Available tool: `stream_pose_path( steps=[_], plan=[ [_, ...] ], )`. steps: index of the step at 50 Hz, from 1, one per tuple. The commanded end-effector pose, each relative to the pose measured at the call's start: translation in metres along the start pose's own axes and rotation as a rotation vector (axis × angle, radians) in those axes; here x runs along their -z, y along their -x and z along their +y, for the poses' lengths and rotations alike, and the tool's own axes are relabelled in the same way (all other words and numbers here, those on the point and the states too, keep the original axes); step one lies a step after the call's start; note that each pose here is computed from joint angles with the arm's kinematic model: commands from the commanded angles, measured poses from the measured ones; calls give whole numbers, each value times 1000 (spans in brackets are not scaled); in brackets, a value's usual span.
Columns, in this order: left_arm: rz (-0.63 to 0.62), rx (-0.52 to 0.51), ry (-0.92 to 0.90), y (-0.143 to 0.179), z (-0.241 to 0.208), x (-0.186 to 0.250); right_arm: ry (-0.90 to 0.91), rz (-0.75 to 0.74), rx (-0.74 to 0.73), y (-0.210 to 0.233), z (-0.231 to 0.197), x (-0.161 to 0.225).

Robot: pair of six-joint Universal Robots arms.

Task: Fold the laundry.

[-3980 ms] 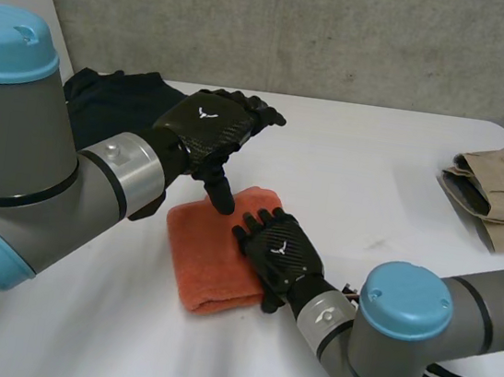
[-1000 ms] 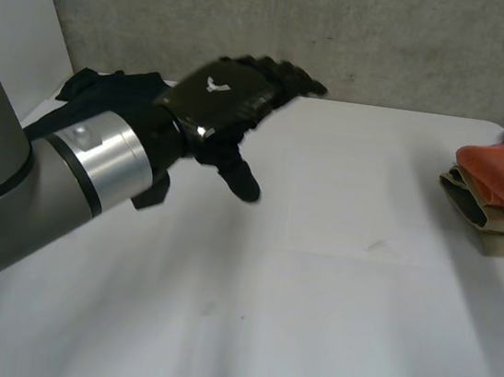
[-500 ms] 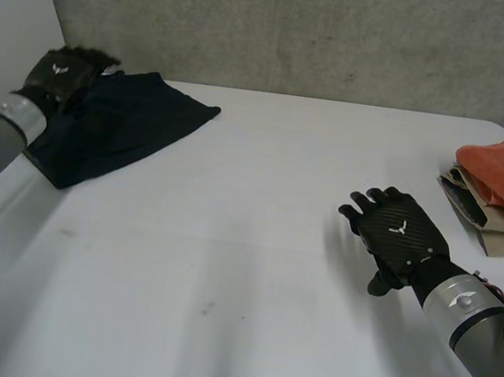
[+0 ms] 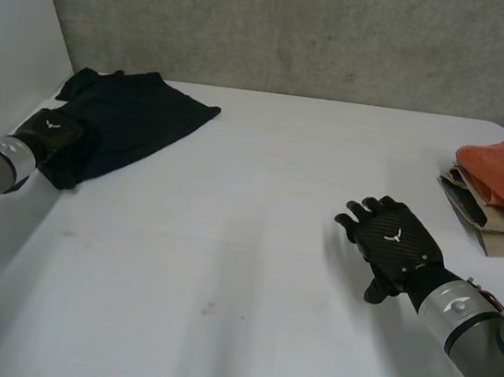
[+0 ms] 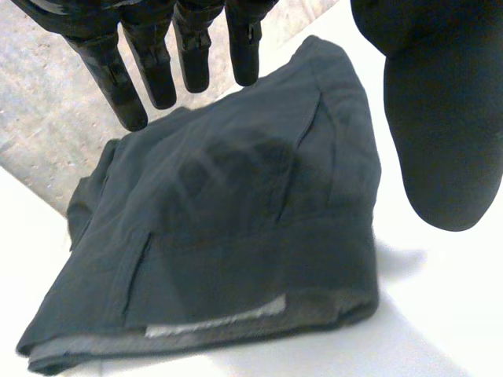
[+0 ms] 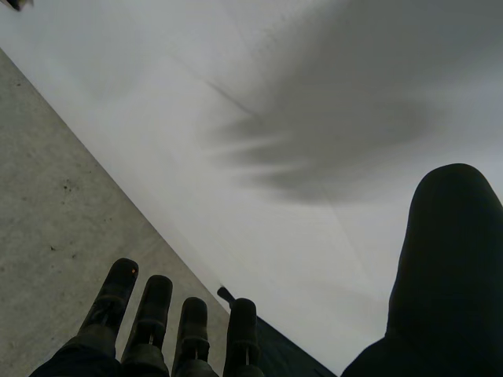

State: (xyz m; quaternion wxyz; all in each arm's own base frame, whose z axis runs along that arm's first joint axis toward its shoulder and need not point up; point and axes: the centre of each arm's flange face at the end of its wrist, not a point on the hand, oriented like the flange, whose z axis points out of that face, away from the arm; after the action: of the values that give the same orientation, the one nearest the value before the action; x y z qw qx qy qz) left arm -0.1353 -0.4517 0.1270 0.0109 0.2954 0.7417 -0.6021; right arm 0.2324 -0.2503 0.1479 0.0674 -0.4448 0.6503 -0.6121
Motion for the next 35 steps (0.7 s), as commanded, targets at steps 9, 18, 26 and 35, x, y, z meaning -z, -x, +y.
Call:
stream_pose_path(
  steps=[9, 18, 26, 35],
  plan=[
    [-109, -175, 39, 7, 20, -15, 12, 3, -5, -1, 4, -1],
    [-138, -196, -14, 8, 16, -23, 21, -3, -10, 1, 7, -2],
    [-159, -224, -75, -8, -3, -24, 29, 6, -9, 0, 8, -2],
    [-149, -107, -148, -36, -60, 5, 47, 55, -3, -8, 9, -4]
  ],
)
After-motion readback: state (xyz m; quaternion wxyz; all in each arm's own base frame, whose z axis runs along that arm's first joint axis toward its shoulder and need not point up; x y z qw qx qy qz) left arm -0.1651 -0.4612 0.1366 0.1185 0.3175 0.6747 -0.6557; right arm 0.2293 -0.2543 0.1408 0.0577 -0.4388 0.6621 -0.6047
